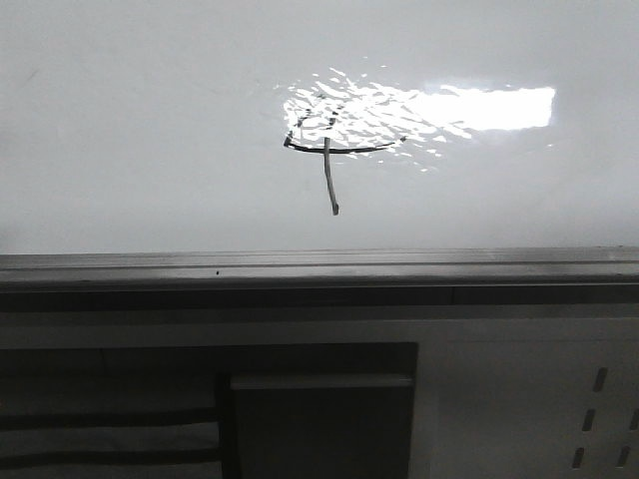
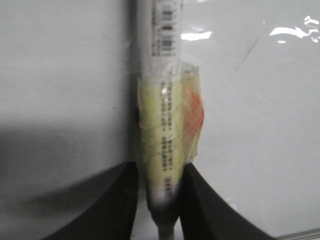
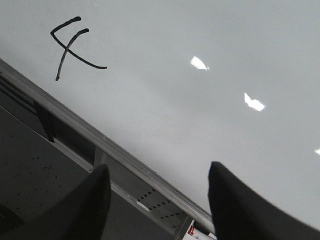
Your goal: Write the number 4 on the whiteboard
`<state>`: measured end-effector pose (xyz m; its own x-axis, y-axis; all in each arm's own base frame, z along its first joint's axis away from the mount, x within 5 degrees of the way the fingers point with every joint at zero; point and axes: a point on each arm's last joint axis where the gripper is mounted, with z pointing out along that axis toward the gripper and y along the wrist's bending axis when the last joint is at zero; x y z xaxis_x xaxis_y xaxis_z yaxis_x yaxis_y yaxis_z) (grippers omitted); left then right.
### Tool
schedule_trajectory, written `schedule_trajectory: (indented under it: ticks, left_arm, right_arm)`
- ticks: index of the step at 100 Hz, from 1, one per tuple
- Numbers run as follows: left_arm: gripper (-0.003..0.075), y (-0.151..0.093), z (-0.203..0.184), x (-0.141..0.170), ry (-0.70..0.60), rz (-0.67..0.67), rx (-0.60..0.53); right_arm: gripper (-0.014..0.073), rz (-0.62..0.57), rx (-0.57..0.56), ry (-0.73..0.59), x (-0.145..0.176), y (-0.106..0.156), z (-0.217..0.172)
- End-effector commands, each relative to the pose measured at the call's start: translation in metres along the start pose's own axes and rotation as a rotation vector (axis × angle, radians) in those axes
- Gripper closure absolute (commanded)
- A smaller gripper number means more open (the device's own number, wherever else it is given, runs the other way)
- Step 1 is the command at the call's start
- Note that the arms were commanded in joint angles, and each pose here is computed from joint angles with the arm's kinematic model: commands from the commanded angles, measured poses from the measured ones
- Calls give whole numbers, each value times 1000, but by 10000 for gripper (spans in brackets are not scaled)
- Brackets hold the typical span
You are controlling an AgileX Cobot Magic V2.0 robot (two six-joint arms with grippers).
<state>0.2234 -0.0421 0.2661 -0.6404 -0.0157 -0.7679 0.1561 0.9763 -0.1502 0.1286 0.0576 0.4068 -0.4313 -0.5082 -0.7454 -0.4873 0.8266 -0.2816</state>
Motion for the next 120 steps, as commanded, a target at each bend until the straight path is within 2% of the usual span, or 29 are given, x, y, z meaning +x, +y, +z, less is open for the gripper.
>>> schedule_trajectory:
  ticks: [1, 14, 25, 34, 47, 57, 74, 81, 92, 99, 109, 120]
  left_arm:
    - [447, 0, -7, -16, -106, -24, -6]
    - [370, 0, -7, -16, -112, -24, -8]
    - [365, 0, -8, -18, -129, -11, -14]
    - [366, 0, -14, -25, -136, 62, -27]
    - [366, -6, -42, -41, -110, 150, -21]
    - [366, -11, -73, -51, -93, 208, -26]
    - [366, -15, -121, -45, -147, 235, -23]
    - [366, -15, -134, -32, -215, 234, -24]
    - [366, -14, -147, -9, -389, 212, -21]
    - [367, -12, -149, 6, -503, 192, -24]
    - [394, -7, -144, 24, -592, 184, -41]
    - [498, -4, -136, 36, -639, 139, -35]
  right_arm:
    - [211, -3, 35, -90, -9, -5, -8]
    - [211, -3, 36, -92, -10, -5, -8]
    - [211, -4, 38, -96, -10, -5, -8]
    - [211, -8, 51, -82, -9, -7, -8]
    - [211, 135, 151, -10, -1, -16, -9]
    - [211, 241, 202, -19, 4, -20, -12]
    - [211, 268, 156, -194, 22, -8, -5]
    - [211, 246, 129, -275, 32, -1, 0]
    - [214, 221, 92, -385, 48, 8, 6]
    - [267, 212, 79, -425, 56, 12, 7]
    - [452, 205, 67, -455, 62, 16, 9]
    - [648, 203, 65, -446, 65, 17, 11]
